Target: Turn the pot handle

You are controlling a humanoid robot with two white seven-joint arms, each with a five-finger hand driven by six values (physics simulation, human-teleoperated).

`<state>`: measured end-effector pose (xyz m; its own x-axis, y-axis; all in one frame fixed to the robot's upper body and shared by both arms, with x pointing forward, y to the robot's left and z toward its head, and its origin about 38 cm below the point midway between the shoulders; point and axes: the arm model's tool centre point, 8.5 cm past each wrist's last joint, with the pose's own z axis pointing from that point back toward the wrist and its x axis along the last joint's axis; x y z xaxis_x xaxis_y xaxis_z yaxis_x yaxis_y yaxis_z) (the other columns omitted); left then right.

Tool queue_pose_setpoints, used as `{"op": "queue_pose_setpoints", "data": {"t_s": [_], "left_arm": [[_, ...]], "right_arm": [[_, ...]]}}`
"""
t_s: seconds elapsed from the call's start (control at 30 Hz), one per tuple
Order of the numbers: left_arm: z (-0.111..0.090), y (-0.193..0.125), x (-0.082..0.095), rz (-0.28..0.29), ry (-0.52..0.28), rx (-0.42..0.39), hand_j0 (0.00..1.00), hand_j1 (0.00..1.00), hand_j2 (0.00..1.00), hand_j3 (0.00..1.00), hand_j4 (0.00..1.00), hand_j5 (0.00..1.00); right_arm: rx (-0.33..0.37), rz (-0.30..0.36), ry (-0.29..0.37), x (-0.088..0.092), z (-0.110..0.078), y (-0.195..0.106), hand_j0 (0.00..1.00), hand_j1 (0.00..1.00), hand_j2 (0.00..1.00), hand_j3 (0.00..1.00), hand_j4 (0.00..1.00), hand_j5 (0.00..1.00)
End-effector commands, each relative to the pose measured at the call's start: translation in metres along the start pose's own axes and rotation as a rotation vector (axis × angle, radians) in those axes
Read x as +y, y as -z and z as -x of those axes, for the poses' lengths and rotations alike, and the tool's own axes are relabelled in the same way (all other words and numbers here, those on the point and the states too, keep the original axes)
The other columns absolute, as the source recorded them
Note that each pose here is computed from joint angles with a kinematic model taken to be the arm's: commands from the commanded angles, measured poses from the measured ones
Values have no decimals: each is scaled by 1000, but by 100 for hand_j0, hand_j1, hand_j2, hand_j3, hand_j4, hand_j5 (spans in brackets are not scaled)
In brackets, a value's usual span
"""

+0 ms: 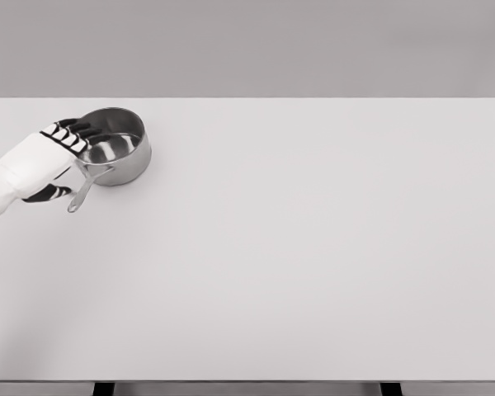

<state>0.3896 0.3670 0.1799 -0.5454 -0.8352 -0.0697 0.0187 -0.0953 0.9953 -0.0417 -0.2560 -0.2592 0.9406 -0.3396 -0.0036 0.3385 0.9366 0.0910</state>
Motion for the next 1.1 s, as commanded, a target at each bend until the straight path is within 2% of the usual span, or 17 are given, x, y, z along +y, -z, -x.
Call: {"op": "queue_pose_setpoints", "data": {"t_s": [0.0,0.07,0.13,0.2,0.27,0.37,0.4,0.5,0.6,0.67,0.8,0.9,0.97,1.07], "left_arm": [[9,-6,6,-14,5,25,100,100,100,100,100,100],[15,-10,13,-30,11,43,100,100,100,100,100,100],[24,-18,27,-71,22,72,100,100,100,100,100,100],[21,-21,43,-120,36,66,100,100,100,100,100,100],[9,-20,62,-184,33,20,100,100,100,100,100,100],[-17,-24,96,-246,100,-72,100,100,100,100,100,100],[-21,-24,101,-253,107,-87,100,100,100,100,100,100],[-24,-21,101,-263,96,-99,100,100,100,100,100,100],[-49,-2,88,-241,32,-201,100,100,100,100,100,100],[-67,16,89,-244,1,-288,100,100,100,100,100,100],[-85,26,81,-227,-44,-359,100,100,100,100,100,100],[-87,26,76,-205,-52,-371,100,100,100,100,100,100],[-93,26,67,-168,-58,-397,100,100,100,100,100,100],[-94,26,64,-156,-55,-401,100,100,100,100,100,100]], "right_arm": [[0,0,0,0,0,0,100,100,100,100,100,100],[0,0,0,0,0,0,100,100,100,100,100,100],[0,0,0,0,0,0,100,100,100,100,100,100],[0,0,0,0,0,0,100,100,100,100,100,100],[0,0,0,0,0,0,100,100,100,100,100,100],[0,0,0,0,0,0,100,100,100,100,100,100],[0,0,0,0,0,0,100,100,100,100,100,100],[0,0,0,0,0,0,100,100,100,100,100,100],[0,0,0,0,0,0,100,100,100,100,100,100],[0,0,0,0,0,0,100,100,100,100,100,100],[0,0,0,0,0,0,100,100,100,100,100,100],[0,0,0,0,0,0,100,100,100,100,100,100],[0,0,0,0,0,0,100,100,100,100,100,100],[-1,0,-1,0,0,0,100,100,100,100,100,100]]}}
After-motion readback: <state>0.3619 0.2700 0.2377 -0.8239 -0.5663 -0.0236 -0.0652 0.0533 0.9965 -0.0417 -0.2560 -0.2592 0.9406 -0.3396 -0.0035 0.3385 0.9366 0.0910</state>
